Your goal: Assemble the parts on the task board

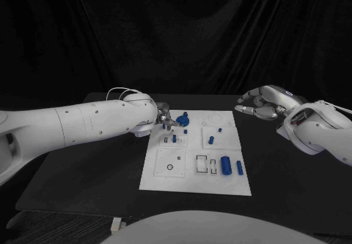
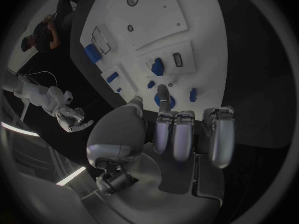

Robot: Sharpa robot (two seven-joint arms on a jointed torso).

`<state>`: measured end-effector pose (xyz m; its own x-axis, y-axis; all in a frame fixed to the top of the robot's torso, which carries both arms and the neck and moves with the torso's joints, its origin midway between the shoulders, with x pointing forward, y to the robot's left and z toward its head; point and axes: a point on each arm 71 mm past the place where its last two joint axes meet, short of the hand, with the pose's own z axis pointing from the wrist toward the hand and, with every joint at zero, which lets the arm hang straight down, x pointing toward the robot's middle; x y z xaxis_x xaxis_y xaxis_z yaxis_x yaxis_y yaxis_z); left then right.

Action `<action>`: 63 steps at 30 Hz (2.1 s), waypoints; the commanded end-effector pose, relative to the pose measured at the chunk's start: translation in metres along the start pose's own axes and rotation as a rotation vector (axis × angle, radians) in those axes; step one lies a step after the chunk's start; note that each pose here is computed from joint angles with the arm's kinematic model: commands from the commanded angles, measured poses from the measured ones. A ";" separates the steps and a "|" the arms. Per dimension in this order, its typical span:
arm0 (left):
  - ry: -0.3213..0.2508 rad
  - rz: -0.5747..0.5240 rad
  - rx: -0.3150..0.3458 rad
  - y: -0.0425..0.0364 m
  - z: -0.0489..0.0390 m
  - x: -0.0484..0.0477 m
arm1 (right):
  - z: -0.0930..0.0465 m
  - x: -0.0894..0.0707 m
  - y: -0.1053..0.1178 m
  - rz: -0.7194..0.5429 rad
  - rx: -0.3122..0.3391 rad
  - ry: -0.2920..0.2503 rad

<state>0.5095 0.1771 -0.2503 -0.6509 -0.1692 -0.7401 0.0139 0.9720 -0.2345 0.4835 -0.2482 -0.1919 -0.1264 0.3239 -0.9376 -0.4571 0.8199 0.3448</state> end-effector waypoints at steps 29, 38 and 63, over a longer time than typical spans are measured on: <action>0.155 0.093 -0.050 -0.0076 0.0163 0.0109 | 0.000 0.002 0.000 0.002 0.012 0.014; 0.177 0.103 -0.049 -0.0107 0.0200 0.0161 | -0.001 0.002 0.000 0.003 0.013 0.017; 0.198 0.113 -0.028 -0.0169 0.0224 0.0201 | -0.002 0.004 -0.001 0.003 0.019 0.024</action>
<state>0.5149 0.1561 -0.2738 -0.7729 -0.0351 -0.6336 0.0590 0.9902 -0.1269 0.4823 -0.2478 -0.1936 -0.1417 0.3190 -0.9371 -0.4559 0.8193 0.3478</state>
